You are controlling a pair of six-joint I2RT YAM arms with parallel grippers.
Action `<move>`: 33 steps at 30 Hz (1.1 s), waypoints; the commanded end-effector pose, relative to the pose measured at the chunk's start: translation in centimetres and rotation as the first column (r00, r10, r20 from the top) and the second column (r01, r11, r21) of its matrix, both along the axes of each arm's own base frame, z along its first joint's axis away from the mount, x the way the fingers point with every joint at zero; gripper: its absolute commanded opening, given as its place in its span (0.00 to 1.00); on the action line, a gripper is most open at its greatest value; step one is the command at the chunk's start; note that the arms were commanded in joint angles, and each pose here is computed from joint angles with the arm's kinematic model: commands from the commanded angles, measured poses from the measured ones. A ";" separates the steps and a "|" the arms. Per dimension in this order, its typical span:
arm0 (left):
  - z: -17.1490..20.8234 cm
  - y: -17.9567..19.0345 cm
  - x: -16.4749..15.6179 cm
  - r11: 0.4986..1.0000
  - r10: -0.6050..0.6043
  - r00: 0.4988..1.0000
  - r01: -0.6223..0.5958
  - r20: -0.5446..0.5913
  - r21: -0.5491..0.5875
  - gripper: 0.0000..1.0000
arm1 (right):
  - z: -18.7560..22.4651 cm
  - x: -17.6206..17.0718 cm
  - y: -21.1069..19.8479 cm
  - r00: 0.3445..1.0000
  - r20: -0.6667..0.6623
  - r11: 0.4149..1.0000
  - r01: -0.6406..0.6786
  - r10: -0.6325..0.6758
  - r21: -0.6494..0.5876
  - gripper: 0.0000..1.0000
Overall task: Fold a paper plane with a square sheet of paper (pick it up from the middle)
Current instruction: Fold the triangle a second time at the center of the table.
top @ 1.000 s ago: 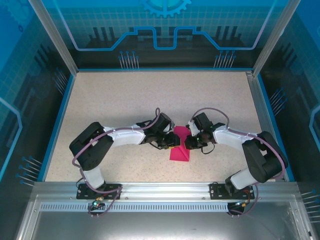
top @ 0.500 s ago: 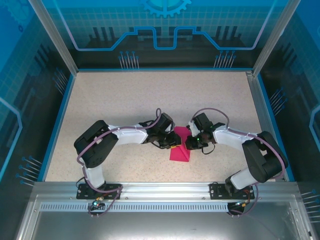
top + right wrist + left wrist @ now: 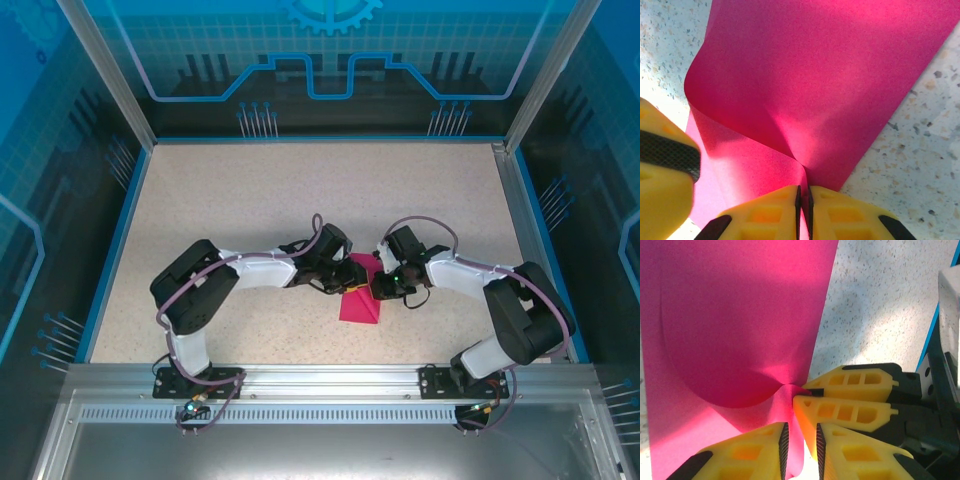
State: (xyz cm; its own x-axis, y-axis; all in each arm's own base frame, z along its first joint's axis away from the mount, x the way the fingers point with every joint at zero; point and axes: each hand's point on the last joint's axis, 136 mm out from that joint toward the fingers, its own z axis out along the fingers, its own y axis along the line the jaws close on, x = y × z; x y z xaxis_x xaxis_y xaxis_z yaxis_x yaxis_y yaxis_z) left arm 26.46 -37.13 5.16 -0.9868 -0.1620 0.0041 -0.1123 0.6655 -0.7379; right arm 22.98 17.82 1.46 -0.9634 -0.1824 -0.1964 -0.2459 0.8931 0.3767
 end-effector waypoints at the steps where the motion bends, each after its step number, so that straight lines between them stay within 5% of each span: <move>1: -0.5 -0.7 0.2 1.000 0.017 1.000 -0.017 -0.012 -0.010 0.26 | 0.3 0.5 0.1 1.000 -0.004 1.000 0.003 -0.003 0.001 0.14; 33: -5.3 1.3 -0.8 0.994 0.059 0.995 -0.051 -0.079 0.101 0.25 | -0.1 0.6 0.2 1.000 -0.018 1.000 -0.004 0.004 -0.004 0.17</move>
State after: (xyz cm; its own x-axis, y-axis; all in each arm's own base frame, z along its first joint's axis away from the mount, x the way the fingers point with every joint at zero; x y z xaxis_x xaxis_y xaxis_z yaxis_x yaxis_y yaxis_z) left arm 26.50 -36.67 1.99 -0.9775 -0.2059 0.0456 -0.1782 0.6913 -0.7003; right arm 23.32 18.00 1.32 -0.9644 -0.1833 -0.1903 -0.2441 0.8940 0.3757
